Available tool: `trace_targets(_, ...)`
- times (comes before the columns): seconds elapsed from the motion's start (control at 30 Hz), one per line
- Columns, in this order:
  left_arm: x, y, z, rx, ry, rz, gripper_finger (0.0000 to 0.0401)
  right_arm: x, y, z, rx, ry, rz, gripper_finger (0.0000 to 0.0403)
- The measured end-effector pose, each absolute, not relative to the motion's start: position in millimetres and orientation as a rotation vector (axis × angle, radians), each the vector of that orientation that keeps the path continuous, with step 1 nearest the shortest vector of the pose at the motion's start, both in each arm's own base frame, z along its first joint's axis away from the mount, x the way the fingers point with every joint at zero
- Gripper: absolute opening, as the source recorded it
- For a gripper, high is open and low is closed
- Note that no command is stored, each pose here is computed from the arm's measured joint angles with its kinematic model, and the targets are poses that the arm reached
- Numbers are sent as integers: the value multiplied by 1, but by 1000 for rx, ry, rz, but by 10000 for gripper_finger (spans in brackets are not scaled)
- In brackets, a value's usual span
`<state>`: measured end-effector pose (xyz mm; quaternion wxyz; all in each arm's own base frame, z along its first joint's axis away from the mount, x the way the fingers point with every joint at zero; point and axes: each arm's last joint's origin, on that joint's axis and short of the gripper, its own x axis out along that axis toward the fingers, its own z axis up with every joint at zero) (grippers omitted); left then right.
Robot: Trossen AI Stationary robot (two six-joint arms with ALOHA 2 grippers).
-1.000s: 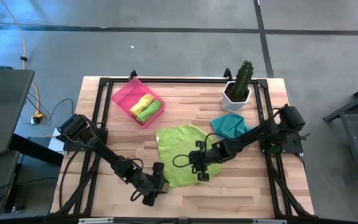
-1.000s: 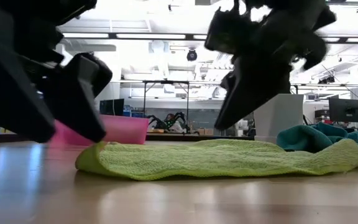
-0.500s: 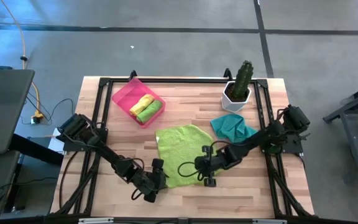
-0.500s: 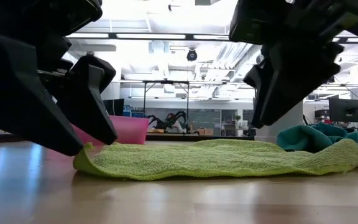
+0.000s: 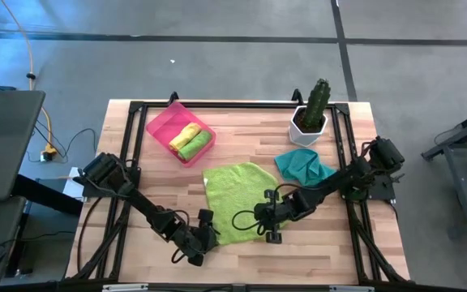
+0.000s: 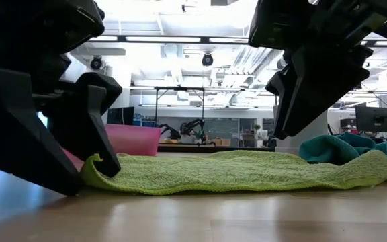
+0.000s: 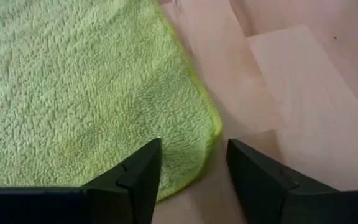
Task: Roll microfiber towels into tight, uniform cylinder then place into a basket
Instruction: Roll the light green microfiber cloth
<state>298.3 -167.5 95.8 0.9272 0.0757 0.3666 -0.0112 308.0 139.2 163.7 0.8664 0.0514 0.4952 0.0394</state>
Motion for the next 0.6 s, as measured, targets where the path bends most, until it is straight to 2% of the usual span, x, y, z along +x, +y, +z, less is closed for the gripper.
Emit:
trace_targets(0.17,300,-170,93,176,724,-20,124,308,139,164,107,1037,83,103)
trace_targets(0.4,300,-170,92,191,710,0,16,307,139,163,105,1044,80,103)
trace_targets(0.6,304,-172,106,116,656,47,10,307,140,164,111,1052,106,103)
